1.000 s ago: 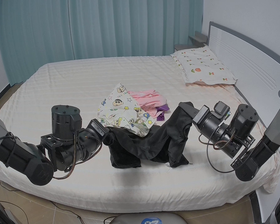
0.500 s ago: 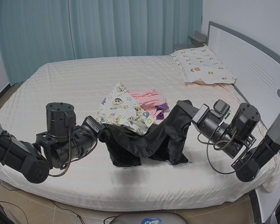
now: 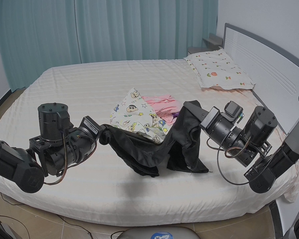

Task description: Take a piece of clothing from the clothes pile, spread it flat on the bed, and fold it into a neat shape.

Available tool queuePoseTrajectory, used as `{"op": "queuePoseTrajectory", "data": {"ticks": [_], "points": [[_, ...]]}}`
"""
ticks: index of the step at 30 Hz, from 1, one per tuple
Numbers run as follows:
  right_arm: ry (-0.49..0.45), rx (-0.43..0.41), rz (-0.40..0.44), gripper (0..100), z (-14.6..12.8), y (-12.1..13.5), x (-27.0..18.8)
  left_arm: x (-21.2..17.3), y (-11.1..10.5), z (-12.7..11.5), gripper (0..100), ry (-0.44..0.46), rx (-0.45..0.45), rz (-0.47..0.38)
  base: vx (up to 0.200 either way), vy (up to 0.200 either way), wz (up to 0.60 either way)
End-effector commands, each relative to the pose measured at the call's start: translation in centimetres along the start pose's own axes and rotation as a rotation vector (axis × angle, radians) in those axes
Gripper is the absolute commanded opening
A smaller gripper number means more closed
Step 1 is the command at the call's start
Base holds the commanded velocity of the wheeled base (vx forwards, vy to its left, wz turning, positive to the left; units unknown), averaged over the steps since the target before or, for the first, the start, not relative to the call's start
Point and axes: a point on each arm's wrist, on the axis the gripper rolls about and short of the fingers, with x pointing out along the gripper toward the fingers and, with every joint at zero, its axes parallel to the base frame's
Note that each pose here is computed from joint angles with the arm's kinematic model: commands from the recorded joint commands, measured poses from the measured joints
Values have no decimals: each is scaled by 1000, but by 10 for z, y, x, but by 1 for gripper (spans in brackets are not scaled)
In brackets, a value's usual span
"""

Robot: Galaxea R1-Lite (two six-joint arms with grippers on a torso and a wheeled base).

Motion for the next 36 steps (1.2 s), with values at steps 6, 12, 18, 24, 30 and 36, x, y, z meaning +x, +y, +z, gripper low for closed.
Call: {"op": "queuePoseTrajectory", "data": {"ticks": [6, 12, 18, 24, 30, 36], "points": [[-5, -33, 61, 0, -2, 16, 7, -11, -6, 8, 0, -28, -10, -31, 0, 200, 0], [34, -30, 70, 0, -13, 22, 10, -15, -8, 10, 0, -32, -11, -40, 0, 200, 0], [65, -23, 70, 0, -27, 19, 17, -15, -7, 9, 0, -28, -22, -32, 0, 200, 0], [86, -19, 63, 0, -37, 15, 20, -15, -5, 7, 0, -21, -20, -24, 0, 200, 0], [73, -20, 71, 0, -34, 18, 20, -15, -5, 8, 0, -21, -21, -22, 0, 200, 0], [65, -22, 79, 0, -33, 19, 20, -14, -4, 9, 0, -25, -20, -20, 0, 200, 0]]}}
